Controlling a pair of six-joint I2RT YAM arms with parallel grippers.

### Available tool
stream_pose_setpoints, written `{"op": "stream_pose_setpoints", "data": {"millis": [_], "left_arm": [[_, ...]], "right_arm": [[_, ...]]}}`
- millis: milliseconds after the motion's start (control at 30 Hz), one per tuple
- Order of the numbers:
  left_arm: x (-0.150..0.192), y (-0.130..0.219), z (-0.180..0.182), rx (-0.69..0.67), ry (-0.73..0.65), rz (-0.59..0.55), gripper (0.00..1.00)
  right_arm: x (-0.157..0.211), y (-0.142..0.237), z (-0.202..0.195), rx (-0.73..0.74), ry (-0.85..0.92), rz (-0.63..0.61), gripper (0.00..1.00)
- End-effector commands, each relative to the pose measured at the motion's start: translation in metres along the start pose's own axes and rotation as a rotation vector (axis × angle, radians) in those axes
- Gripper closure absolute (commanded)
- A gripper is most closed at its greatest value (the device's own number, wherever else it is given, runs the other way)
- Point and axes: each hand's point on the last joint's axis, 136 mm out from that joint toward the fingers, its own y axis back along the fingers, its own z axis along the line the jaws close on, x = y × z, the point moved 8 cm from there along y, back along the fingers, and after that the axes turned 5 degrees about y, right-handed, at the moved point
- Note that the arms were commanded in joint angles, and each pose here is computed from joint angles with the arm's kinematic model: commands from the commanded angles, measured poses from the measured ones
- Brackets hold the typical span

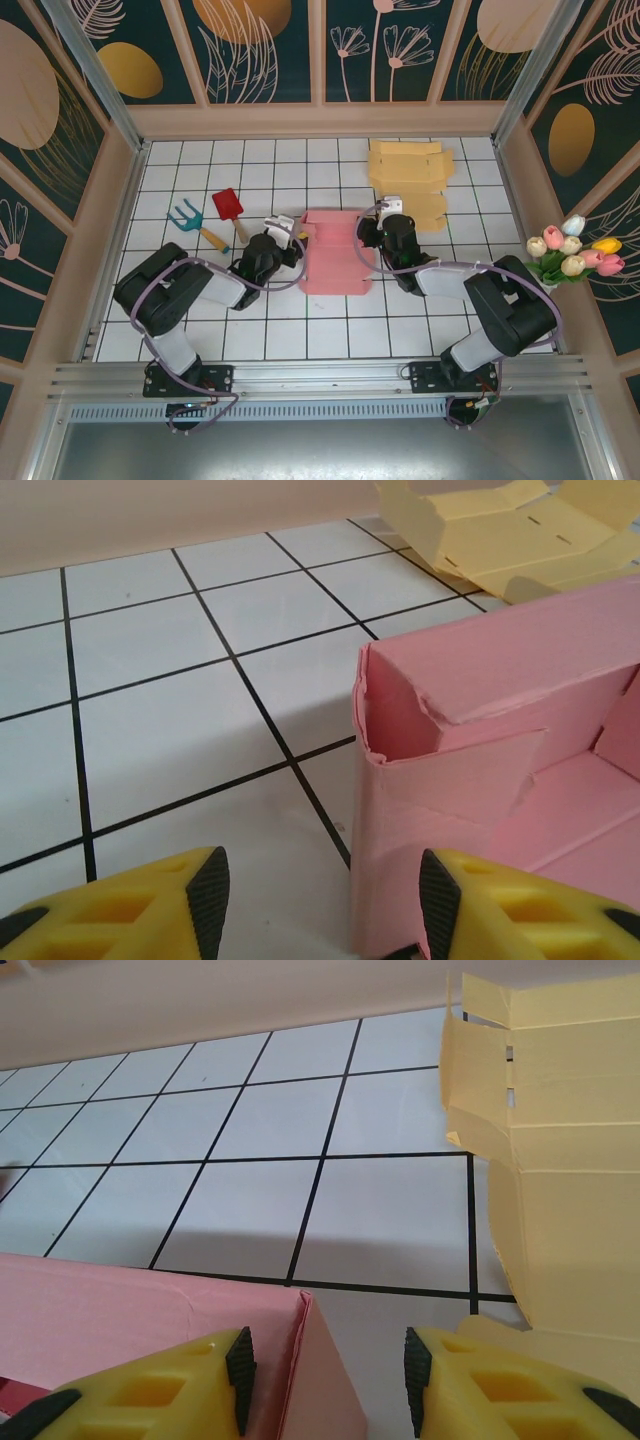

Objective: Fold the paper box

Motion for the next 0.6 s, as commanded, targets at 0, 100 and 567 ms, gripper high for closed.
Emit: {"op": "stream_pose_setpoints", "data": {"millis": [0, 100, 567], "left_arm": [[-0.004, -0.01, -0.001, 0.026, -0.064, -0.032, 0.46], [-0.004, -0.017, -0.004, 0.05, -0.06, -0.032, 0.51], [-0.007, -0.043, -0.028, 0.217, 0.01, -0.015, 0.69]], "right_arm": [[0.025, -0.004, -0.003, -0.006, 0.047, 0.123, 0.53], [0.026, -0.004, -0.003, -0.013, 0.048, 0.126, 0.53], [0.03, -0.01, 0.0, -0.036, 0.043, 0.142, 0.53]]}}
